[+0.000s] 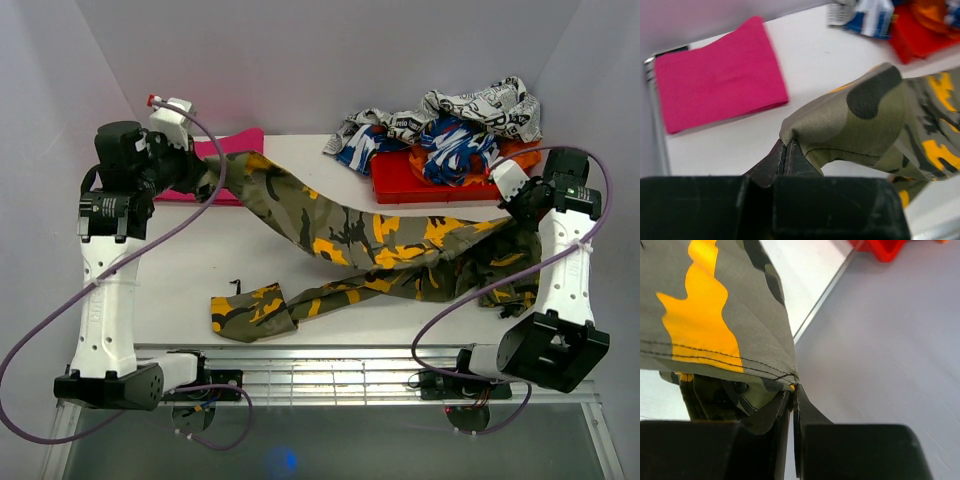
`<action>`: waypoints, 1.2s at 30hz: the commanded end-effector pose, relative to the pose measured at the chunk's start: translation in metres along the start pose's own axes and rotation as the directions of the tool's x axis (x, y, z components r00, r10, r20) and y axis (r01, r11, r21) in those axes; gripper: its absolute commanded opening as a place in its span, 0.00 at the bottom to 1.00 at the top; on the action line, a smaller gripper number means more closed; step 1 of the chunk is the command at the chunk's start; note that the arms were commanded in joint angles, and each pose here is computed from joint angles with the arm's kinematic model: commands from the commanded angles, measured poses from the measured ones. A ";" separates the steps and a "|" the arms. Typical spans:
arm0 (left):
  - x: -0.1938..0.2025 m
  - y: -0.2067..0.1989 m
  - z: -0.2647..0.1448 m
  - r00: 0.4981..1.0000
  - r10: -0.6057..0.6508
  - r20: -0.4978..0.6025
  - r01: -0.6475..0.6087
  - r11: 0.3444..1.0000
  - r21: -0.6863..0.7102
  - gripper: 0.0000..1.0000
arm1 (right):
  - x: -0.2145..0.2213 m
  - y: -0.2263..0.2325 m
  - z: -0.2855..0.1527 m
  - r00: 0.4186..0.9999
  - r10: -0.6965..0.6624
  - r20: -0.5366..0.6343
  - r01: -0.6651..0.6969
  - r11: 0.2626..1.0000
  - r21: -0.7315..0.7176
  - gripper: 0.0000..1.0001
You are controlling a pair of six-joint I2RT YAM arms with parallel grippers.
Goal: Fold and stack the trousers
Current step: Flatten the trousers out
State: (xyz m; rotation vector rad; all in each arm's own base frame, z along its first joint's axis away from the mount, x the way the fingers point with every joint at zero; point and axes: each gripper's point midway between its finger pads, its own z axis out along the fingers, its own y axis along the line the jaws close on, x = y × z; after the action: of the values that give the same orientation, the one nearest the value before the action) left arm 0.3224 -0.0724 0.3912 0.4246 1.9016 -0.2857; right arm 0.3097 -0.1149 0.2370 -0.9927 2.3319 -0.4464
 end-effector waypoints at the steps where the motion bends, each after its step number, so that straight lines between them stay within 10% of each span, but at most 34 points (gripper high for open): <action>1: -0.009 0.095 -0.018 0.997 -0.059 0.040 0.070 0.907 -0.415 0.00 | 0.021 0.003 0.015 0.987 -0.145 -0.066 0.142 0.988 -0.053 0.08; 11: 0.095 0.153 -0.063 0.856 -0.511 -0.070 0.288 0.586 -0.758 0.00 | 0.051 0.035 0.018 0.960 -0.276 -0.047 0.255 0.930 -0.265 0.08; 19: 0.159 0.146 -0.083 0.686 -0.718 -0.118 0.408 0.515 -0.754 0.00 | 0.040 0.057 0.004 0.906 -0.416 0.078 0.420 0.861 -0.286 0.08; 31: 0.202 0.219 0.024 0.327 -0.941 -0.092 0.706 0.308 -0.638 0.03 | -0.054 0.018 0.128 0.936 -0.350 -0.034 0.310 0.866 -0.392 0.08; 34: 0.180 0.236 0.047 0.356 -0.929 -0.100 0.778 0.354 -0.519 0.48 | -0.090 0.009 0.148 0.934 -0.354 -0.042 0.314 0.875 -0.368 0.08; 35: 0.170 0.238 0.051 0.397 -0.911 -0.115 0.784 0.401 -0.474 0.97 | -0.105 0.005 0.147 0.933 -0.358 -0.032 0.325 0.881 -0.344 0.08; 36: 0.159 0.245 0.051 0.448 -0.888 -0.104 0.772 0.444 -0.454 0.98 | -0.109 0.005 0.151 0.930 -0.365 -0.033 0.333 0.879 -0.342 0.08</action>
State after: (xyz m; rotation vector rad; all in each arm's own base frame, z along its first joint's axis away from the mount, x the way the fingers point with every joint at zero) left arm 0.3860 0.1433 0.1523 -1.1038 2.5364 -0.5036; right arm 0.4464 -0.0387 0.1263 -1.5646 2.3971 -0.0917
